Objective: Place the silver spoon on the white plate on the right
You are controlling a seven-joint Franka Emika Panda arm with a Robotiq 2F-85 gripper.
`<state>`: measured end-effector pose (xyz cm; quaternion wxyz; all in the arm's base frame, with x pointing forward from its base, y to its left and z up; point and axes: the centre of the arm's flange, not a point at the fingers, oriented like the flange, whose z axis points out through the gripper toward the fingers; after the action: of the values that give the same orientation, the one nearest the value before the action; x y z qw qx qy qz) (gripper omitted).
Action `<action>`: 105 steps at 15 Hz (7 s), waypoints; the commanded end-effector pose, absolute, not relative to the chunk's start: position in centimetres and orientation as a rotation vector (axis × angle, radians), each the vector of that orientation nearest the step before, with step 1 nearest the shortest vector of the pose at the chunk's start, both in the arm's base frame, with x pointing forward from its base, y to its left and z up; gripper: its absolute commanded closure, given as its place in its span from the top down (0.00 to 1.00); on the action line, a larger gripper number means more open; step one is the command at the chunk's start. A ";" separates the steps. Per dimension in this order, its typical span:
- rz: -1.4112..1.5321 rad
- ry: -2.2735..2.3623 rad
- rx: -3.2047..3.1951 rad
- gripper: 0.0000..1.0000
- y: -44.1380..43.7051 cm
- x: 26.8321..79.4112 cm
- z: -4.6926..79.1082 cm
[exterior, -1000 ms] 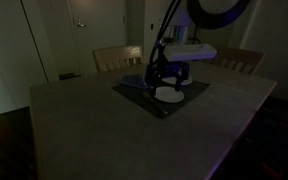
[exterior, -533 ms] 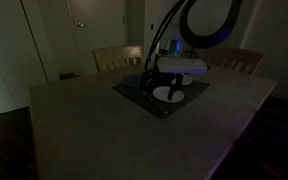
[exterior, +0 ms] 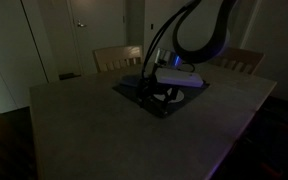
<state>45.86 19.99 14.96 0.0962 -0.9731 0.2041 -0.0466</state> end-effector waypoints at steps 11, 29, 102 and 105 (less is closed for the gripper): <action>-0.180 0.447 -2.757 1.00 16.6 46.7 14.7; -0.161 0.464 -2.738 0.82 14.8 47.0 14.2; 0.129 0.421 -2.959 0.04 14.9 49.6 19.9; 0.112 0.462 -2.970 0.04 13.5 49.8 20.0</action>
<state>50.22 14.62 19.09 0.0819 -0.9855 0.1443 0.0349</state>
